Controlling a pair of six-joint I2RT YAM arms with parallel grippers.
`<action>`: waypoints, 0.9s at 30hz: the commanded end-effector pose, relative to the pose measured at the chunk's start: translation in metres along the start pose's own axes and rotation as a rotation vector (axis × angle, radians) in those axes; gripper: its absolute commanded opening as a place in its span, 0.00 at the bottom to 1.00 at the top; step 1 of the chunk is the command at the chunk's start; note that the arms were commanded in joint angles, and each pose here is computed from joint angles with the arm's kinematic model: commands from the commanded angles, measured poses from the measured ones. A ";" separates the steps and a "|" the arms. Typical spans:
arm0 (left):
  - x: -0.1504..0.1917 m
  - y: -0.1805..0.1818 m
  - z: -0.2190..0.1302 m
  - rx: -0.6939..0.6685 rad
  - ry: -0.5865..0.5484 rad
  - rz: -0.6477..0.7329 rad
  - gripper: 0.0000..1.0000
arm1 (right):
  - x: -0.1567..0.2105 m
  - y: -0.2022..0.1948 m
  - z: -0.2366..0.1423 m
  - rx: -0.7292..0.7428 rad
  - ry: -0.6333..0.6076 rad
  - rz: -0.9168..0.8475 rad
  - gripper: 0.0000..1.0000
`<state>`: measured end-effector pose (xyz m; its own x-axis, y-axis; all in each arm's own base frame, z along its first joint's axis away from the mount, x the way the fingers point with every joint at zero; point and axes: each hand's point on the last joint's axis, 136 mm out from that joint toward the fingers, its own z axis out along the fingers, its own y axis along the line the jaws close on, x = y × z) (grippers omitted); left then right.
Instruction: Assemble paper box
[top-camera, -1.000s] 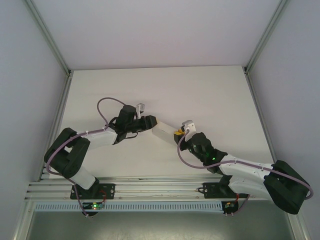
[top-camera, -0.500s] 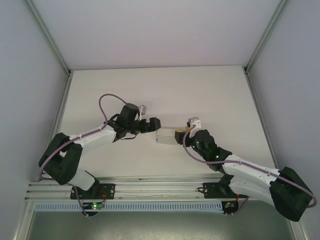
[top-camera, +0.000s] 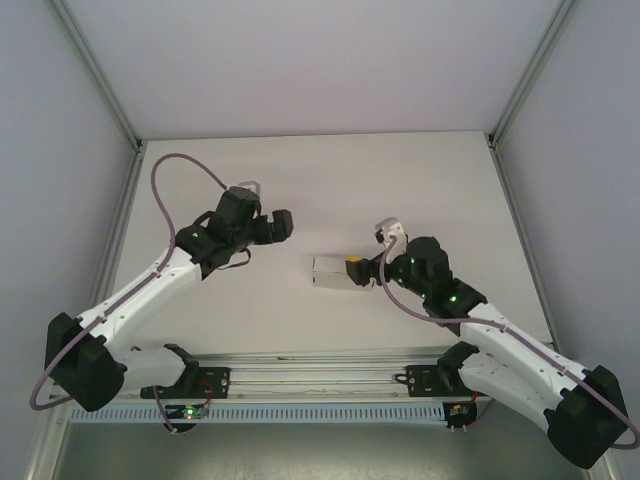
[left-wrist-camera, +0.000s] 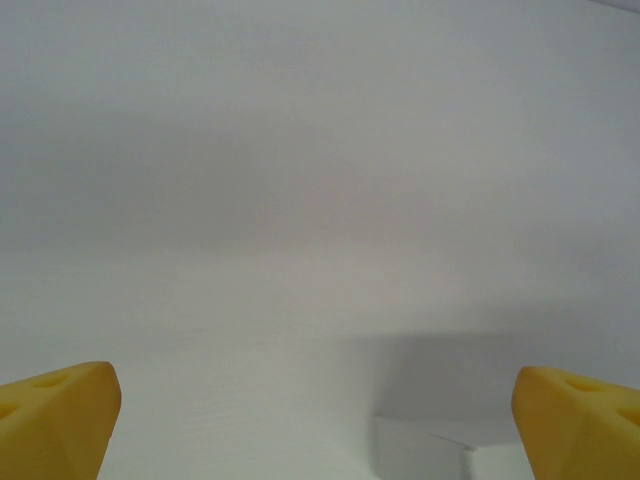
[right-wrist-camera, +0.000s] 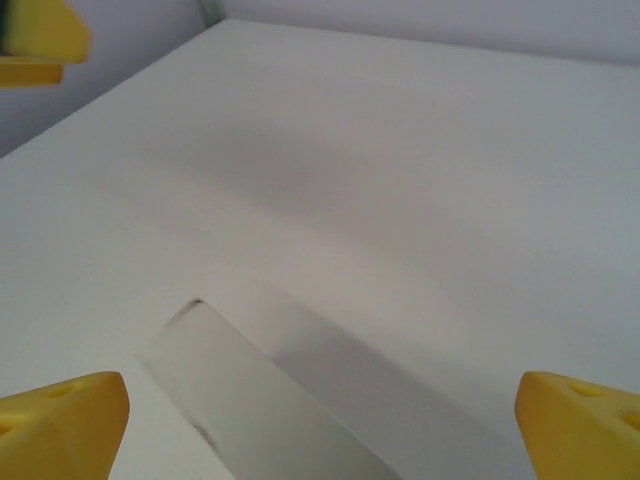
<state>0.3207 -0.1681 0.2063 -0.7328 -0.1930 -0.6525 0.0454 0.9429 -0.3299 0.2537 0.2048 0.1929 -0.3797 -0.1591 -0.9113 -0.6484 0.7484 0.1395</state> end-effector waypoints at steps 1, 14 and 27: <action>0.013 0.061 -0.022 -0.324 0.033 0.058 1.00 | 0.008 0.035 -0.003 -0.223 0.132 -0.302 0.98; 0.039 0.077 -0.028 -0.319 0.040 0.082 1.00 | 0.063 0.035 0.031 -0.457 0.556 -0.766 0.98; 0.060 0.085 -0.025 -0.287 0.047 0.078 1.00 | 0.104 0.014 0.060 -0.440 0.839 -0.760 0.95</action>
<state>0.2654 -0.0938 0.1591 -0.7714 -0.1226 -0.6244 -0.0943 0.9925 -0.0783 0.2461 0.2434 0.0808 -0.0173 -0.9263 -0.3763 -0.9974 0.0423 -0.0583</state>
